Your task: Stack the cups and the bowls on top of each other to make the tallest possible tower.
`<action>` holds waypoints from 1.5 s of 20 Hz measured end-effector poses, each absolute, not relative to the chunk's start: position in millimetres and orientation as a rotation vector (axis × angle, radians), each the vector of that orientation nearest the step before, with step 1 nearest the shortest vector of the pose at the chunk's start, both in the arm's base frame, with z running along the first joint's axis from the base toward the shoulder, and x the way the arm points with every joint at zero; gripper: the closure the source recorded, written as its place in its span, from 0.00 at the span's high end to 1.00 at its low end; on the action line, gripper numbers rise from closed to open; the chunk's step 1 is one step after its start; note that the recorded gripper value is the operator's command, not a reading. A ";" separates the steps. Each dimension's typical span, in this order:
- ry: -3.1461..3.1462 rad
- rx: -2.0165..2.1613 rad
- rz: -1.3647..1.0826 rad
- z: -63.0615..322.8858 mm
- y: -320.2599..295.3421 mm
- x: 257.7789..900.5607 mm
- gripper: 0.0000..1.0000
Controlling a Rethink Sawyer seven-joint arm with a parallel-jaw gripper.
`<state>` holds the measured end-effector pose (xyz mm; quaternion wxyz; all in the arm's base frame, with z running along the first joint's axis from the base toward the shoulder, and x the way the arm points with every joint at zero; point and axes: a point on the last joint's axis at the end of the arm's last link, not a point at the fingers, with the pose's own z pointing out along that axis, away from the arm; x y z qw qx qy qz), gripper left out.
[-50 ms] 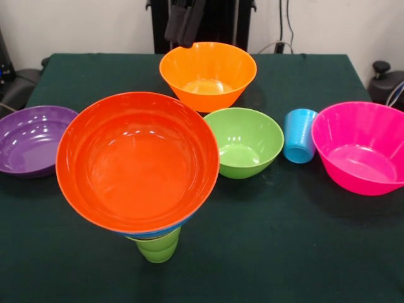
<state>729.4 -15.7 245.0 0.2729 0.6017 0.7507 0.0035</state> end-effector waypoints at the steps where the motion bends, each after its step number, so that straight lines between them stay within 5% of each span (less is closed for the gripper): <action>1: 2.021 1.623 0.002 243.8 -16.0 725.3 1.00; 17: 2.028 1.579 0.017 211.4 29.1 671.2 1.00; 30: 2.045 1.571 0.031 168.8 75.0 564.7 1.00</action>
